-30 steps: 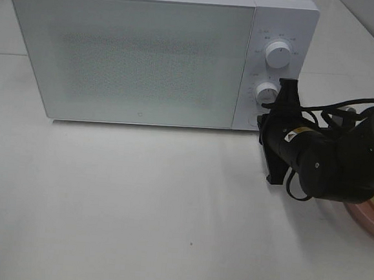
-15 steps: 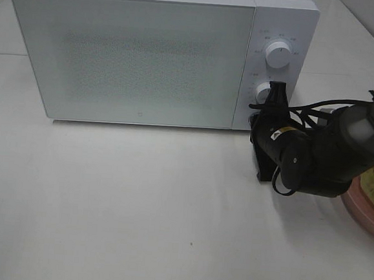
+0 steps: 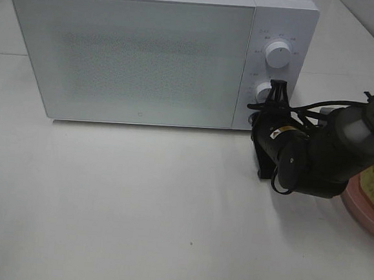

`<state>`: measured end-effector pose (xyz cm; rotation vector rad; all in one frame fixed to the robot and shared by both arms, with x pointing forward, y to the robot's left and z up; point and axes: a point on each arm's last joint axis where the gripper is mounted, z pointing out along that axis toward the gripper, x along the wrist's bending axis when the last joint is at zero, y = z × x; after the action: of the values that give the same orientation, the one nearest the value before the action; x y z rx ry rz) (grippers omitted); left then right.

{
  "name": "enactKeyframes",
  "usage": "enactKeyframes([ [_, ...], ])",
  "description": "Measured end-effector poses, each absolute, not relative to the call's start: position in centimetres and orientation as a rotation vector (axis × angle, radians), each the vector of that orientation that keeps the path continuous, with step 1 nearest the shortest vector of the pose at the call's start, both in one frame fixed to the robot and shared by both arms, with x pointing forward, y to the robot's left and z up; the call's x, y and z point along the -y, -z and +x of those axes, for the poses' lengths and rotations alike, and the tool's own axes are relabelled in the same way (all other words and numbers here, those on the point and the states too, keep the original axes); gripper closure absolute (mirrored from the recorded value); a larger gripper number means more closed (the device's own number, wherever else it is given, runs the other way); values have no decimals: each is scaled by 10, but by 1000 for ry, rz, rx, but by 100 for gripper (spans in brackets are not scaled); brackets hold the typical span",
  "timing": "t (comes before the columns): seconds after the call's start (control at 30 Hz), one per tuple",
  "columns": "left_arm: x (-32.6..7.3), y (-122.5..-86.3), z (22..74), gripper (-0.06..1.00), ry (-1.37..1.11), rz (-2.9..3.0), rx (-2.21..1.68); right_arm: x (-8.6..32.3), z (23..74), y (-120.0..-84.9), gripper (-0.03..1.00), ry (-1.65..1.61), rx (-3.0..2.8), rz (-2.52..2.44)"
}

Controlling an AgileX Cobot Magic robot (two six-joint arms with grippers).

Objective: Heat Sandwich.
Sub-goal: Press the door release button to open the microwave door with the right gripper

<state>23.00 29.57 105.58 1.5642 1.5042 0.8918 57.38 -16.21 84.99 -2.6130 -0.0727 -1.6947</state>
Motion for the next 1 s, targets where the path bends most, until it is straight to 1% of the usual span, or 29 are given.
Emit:
enactKeyframes([
  [0.37, -296, -1056, 230, -5, -892, 1564, -1504, 156, 586, -843, 96, 1724, 27, -2633],
  [1.0, -296, -1056, 230, -5, -892, 1564, -1504, 153, 587, -842, 96, 1687, 32, -2649],
])
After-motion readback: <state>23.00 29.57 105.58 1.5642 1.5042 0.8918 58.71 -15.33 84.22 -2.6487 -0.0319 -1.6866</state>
